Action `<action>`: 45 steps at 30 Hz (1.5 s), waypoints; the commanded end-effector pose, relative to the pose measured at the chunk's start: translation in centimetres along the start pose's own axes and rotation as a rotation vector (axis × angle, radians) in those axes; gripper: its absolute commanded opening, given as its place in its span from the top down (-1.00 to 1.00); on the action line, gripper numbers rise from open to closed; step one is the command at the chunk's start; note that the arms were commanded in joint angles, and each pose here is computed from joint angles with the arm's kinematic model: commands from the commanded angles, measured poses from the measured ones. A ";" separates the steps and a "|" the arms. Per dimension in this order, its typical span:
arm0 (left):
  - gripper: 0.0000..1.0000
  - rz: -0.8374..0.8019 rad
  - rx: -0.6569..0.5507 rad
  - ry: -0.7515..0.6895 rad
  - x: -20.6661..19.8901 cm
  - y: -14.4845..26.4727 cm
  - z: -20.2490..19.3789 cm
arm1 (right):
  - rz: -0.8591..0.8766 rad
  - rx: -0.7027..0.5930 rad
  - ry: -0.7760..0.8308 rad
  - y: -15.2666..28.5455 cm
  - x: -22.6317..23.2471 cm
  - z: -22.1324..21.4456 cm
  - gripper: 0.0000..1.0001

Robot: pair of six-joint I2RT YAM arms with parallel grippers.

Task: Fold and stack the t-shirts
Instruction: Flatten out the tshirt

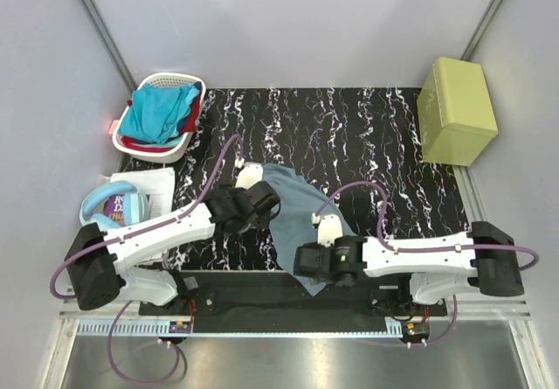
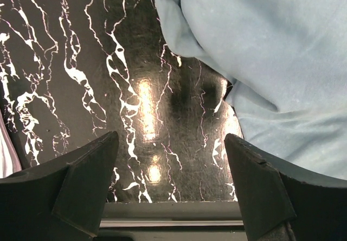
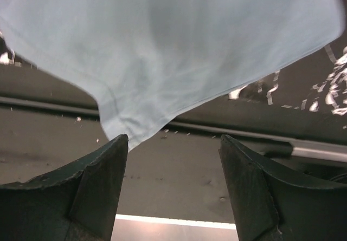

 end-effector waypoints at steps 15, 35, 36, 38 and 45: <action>-0.66 -0.069 -0.018 0.044 -2.0 0.2 -0.2 | 0.039 0.059 0.020 0.7 3.8 -4.7 -0.45; -0.64 -0.101 0.004 0.052 -1.8 0.1 -1.9 | -0.005 0.004 0.089 -3.2 7.4 -4.2 0.02; -0.64 -0.102 0.005 0.052 -1.8 0.1 -2.0 | -0.006 0.005 0.088 -3.1 7.2 -4.2 0.03; -0.64 -0.103 0.004 0.052 -1.7 0.2 -1.9 | -0.012 0.001 0.080 -3.1 7.1 -4.0 0.05; -0.64 -0.100 0.006 0.053 -1.9 0.0 -1.8 | -0.059 -0.002 0.048 -2.7 5.8 -3.9 0.36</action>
Point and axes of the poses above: each gripper's point midway between its finger pads, its own y axis back along the fingers, its own x axis along the line the jaws close on, z = x × y, the point moved 1 cm from there along y, back along the fingers, and after that the axes turned 8 degrees about -y, right-handed, at the moved point
